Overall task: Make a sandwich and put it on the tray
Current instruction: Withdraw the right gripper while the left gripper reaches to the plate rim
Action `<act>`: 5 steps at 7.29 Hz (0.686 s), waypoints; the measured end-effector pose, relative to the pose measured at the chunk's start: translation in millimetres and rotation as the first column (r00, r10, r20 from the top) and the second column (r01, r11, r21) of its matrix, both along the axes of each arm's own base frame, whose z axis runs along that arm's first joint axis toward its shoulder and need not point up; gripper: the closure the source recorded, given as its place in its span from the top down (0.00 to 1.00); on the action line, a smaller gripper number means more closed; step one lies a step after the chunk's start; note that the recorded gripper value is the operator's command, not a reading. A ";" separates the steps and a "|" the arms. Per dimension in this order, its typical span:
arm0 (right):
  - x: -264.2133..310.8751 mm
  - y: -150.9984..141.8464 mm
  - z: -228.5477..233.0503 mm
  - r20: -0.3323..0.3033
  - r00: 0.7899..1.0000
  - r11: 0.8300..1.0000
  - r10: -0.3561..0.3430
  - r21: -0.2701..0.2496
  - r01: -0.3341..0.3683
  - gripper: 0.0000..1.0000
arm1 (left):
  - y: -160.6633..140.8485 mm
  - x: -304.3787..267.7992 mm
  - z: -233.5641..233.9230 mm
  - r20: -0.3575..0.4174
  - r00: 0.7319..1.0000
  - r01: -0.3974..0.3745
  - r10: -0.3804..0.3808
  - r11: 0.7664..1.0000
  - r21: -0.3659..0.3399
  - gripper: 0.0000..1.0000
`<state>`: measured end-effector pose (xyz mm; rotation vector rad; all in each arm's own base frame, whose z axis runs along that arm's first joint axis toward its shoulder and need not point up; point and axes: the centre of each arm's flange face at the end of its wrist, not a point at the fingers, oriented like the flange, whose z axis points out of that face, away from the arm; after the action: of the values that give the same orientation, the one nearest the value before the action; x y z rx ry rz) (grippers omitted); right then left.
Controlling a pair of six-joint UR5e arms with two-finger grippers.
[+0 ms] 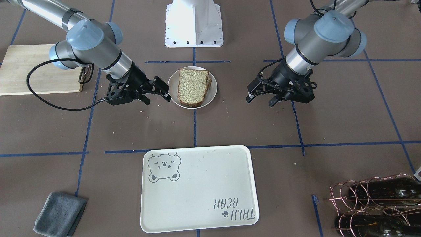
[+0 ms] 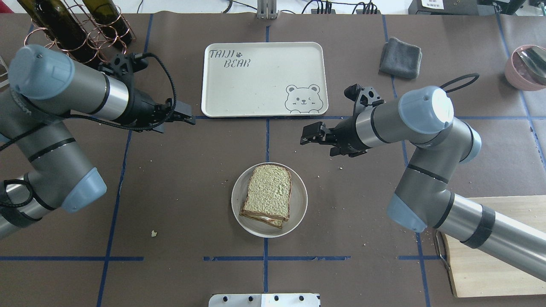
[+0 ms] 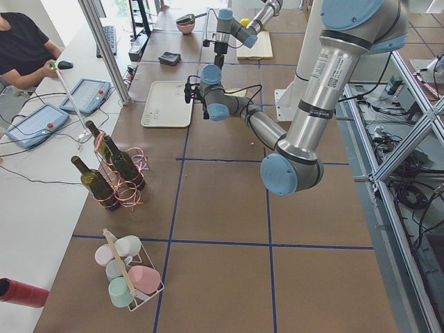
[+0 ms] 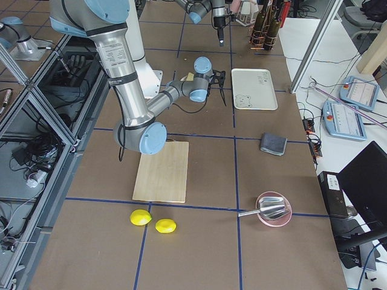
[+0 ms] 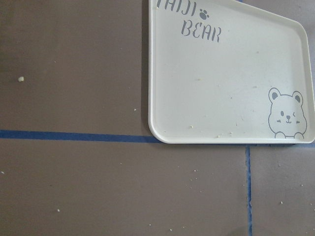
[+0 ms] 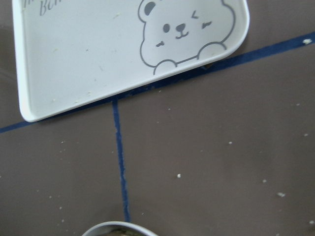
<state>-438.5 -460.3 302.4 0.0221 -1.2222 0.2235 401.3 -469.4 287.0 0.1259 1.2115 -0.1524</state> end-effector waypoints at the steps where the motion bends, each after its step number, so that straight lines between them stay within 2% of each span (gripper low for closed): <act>1: 22.2 -20.4 9.8 -0.076 0.997 1.000 -0.023 0.000 0.023 1.00 | 17.4 26.2 -5.9 0.018 1.000 0.004 -0.004 1.000 -0.029 1.00; 2: 41.0 -35.2 18.8 -0.156 0.987 0.999 -0.048 0.015 0.051 1.00 | 31.1 50.5 -16.5 0.057 0.998 0.005 -0.002 0.999 -0.053 0.96; 3: 60.3 -45.1 25.8 -0.235 0.969 0.995 -0.077 0.038 0.088 1.00 | 46.5 74.3 -27.9 0.104 0.995 0.005 0.002 0.998 -0.065 0.88; 5: 101.2 -47.3 42.2 -0.361 0.922 0.980 -0.143 0.076 0.182 1.00 | 82.0 113.2 -34.1 0.154 0.988 -0.006 0.016 0.998 -0.068 0.71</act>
<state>-337.3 -507.7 344.6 0.0526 -0.8686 0.0046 514.5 -387.4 252.9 0.0709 1.0507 -0.1703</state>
